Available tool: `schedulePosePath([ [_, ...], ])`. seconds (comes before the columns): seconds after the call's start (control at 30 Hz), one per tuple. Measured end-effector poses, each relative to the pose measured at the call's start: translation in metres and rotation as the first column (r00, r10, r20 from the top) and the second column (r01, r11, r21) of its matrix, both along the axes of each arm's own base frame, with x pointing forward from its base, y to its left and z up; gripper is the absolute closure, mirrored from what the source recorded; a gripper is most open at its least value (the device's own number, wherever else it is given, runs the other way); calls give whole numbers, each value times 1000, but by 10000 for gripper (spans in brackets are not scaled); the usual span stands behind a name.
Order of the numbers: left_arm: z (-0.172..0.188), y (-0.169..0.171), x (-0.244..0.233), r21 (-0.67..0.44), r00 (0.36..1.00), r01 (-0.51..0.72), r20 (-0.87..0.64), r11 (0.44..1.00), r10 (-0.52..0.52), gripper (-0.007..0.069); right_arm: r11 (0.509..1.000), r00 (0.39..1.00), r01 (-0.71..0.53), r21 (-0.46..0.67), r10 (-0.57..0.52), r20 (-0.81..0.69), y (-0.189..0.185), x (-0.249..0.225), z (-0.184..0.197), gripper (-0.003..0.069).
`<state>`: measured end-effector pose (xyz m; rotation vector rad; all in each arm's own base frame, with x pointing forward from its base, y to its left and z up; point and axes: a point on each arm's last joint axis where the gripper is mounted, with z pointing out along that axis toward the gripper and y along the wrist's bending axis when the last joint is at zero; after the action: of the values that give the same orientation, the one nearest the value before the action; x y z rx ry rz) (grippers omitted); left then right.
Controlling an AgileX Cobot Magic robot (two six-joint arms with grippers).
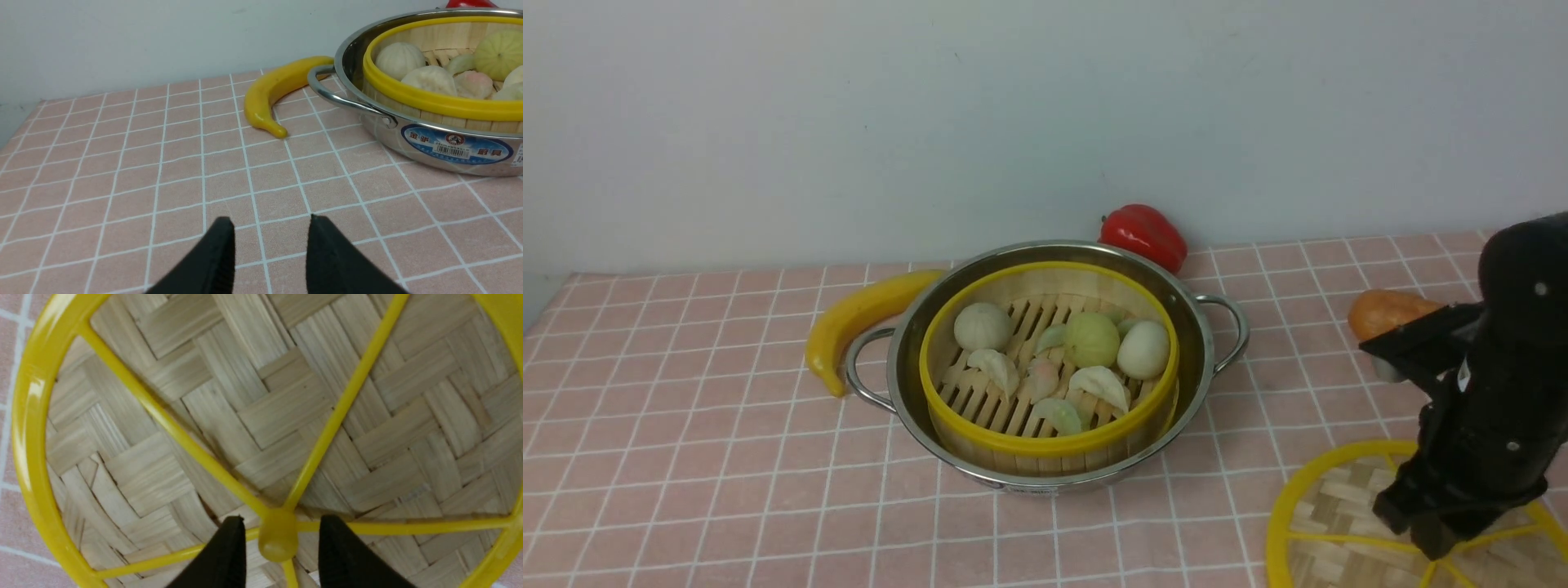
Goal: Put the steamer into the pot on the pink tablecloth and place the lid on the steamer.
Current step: 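Move the gripper down to the bamboo steamer lid and grasp its center knob, then place the bamboo steamer lid onto the steamer basket in the pot with the right gripper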
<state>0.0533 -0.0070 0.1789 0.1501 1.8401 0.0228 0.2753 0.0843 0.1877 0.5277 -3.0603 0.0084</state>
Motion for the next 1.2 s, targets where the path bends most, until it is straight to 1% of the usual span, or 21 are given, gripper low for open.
schedulePosePath([
  [0.17, 0, 0, 0, 0, 1000, 0, 0, 1000, 0, 383, 1000, 999, 2, -13, -2, -41, -3, -8, -10, 387],
  [0.27, 0, 0, 0, 0, 1000, 0, 0, 1000, 0, 383, 1000, 999, 3, -9, -4, -32, -3, -9, -16, 393],
  [0.3, 0, 0, 0, 0, 1000, 0, 0, 1000, 0, 383, 1000, 1000, 9, -4, -9, -22, -2, -8, -17, 421],
  [0.33, 0, 0, 0, 0, 1000, 0, 0, 1000, 0, 383, 1000, 1000, 9, -3, -9, -21, -2, -8, -17, 426],
  [0.37, 0, 0, 0, 0, 1000, 0, 0, 1000, 0, 383, 1000, 1000, 13, 0, -13, -10, -2, -7, -16, 496],
  [0.4, 0, 0, 0, 0, 1000, 0, 0, 1000, 0, 383, 1000, 1000, 17, 0, -17, -9, -2, -8, -16, 527],
  [0.67, 0, 0, 0, 0, 1000, 0, 0, 1000, 0, 383, 999, 999, 41, 1, -41, 18, -2, -6, -10, 524],
  [0.73, 0, 0, 0, 0, 1000, 0, 0, 1000, 0, 383, 999, 996, 44, 10, -44, 78, -3, -4, 6, 524],
  [0.8, 0, 0, 0, 0, 1000, 0, 0, 1000, 0, 383, 998, 988, 54, 34, -58, 145, -4, -7, 35, 524],
  [0.83, 0, 0, 0, 0, 1000, 0, 0, 1000, 0, 383, 998, 986, 53, 39, -59, 156, -4, -9, 40, 524],
  [0.97, 0, 0, 0, 0, 1000, 0, 0, 1000, 0, 382, 998, 971, 29, 62, -43, 234, -8, -22, 87, 524],
  [1.03, 0, 0, 0, 0, 1000, 0, 0, 1000, 0, 382, 996, 960, -28, 89, 2, 281, -7, -26, 106, 524],
  [1.07, 0, 0, 0, 0, 1000, 0, 0, 1000, 0, 382, 995, 958, -40, 91, 13, 286, -7, -26, 108, 524],
  [1.1, 0, 0, 0, 0, 1000, 0, 0, 1000, 0, 382, 991, 952, -64, 117, 26, 305, -4, -24, 114, 524],
  [1.2, 0, 0, 0, 0, 1000, 0, 0, 1000, 0, 382, 957, 926, -197, 212, 111, 362, 19, -8, 129, 524],
])
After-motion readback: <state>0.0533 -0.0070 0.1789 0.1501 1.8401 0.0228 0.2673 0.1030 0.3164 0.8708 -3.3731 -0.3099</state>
